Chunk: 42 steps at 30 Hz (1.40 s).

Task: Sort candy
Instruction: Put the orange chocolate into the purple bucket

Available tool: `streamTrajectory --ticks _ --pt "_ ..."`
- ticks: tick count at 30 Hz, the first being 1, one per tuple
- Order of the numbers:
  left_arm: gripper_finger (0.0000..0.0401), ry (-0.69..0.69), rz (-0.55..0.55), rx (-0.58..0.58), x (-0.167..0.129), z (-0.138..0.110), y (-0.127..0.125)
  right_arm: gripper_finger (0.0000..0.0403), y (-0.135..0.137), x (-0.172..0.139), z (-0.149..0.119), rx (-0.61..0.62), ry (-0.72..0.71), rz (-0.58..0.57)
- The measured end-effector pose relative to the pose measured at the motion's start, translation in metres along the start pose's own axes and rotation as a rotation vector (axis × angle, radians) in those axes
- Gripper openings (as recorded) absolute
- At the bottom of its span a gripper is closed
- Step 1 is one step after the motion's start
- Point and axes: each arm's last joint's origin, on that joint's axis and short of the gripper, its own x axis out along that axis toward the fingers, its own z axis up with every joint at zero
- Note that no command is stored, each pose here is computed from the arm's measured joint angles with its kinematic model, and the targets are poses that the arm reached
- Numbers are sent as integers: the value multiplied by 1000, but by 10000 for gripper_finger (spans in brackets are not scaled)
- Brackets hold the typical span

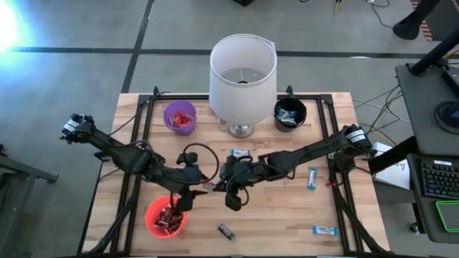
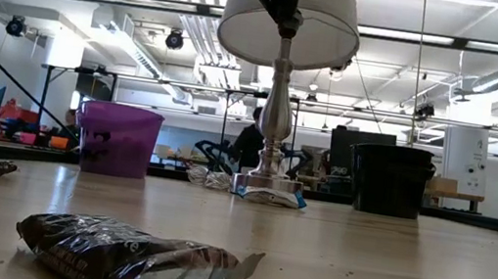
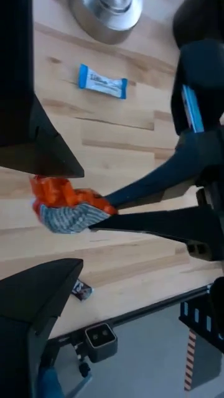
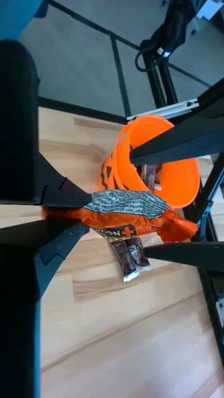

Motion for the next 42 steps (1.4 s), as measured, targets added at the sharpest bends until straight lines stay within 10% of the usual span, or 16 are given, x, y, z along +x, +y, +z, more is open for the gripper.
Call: streamTrajectory --ticks 18,32,42 --pt "8 60 17 54 1 -3 10 13 -1 -2 3 10 -9 -6" --pt "9 88 49 133 1 -5 15 91 -6 -3 7 81 10 36" --pt "8 517 301 192 -12 -35 64 143 -4 -4 2 149 88 97"
